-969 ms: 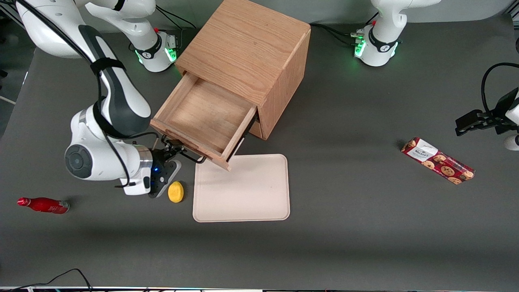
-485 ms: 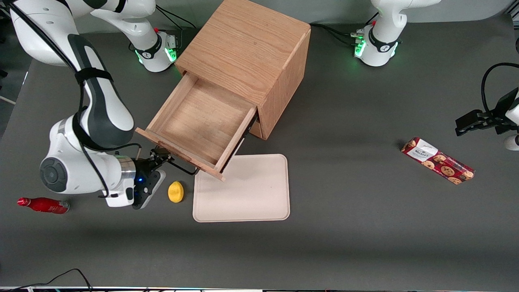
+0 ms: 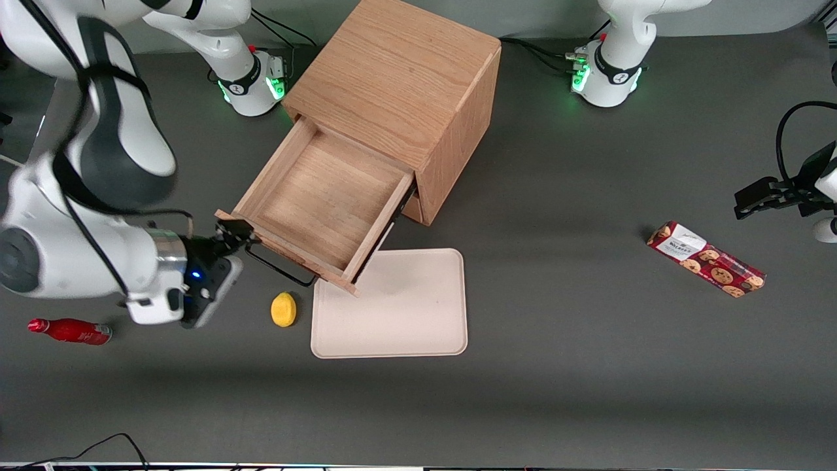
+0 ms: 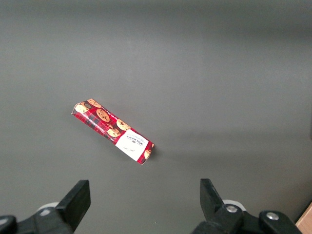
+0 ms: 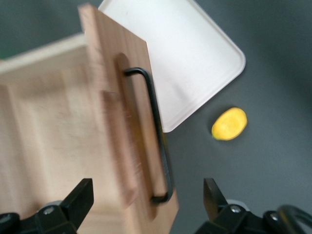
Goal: Open upper drawer
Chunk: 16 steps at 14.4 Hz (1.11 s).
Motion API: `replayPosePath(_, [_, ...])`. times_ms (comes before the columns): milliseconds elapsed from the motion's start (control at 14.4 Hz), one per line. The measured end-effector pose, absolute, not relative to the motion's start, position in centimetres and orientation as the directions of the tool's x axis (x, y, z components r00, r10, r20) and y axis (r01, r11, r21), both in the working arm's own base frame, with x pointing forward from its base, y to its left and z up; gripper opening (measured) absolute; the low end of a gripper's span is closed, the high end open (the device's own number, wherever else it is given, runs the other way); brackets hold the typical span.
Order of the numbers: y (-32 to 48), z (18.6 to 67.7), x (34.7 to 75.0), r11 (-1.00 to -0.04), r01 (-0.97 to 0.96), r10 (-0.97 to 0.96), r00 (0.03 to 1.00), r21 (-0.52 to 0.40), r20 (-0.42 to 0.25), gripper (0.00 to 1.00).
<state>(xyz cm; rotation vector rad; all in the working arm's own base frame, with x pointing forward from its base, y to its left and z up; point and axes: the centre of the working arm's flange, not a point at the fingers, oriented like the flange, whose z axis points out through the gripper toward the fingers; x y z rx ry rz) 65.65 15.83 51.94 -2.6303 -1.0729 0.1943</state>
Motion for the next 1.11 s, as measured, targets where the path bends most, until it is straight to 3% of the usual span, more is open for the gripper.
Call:
replayPosePath(277, [15.6, 65.8, 57.1, -0.818, 0.537, 0.555, 0.831, -0.206, -0.038, 1.0])
replayPosePath(415, [15.1, 69.3, 51.3, -0.851, 0.504, 0.517, 0.853, -0.147, -0.073, 1.0])
replayPosePath(623, [12.7, 69.7, 43.5, -0.914, 0.397, 0.404, 0.907, -0.08, -0.117, 1.0])
replayPosePath(762, [10.6, 68.9, 40.6, -0.944, 0.325, 0.331, 0.935, -0.061, -0.127, 1.0])
replayPosePath(900, [8.0, 68.0, 39.8, -0.96, 0.272, 0.278, 0.95, -0.066, -0.14, 1.0])
replayPosePath(1108, [4.7, 66.9, 41.2, -0.976, 0.22, 0.216, 0.966, 0.008, -0.144, 1.0])
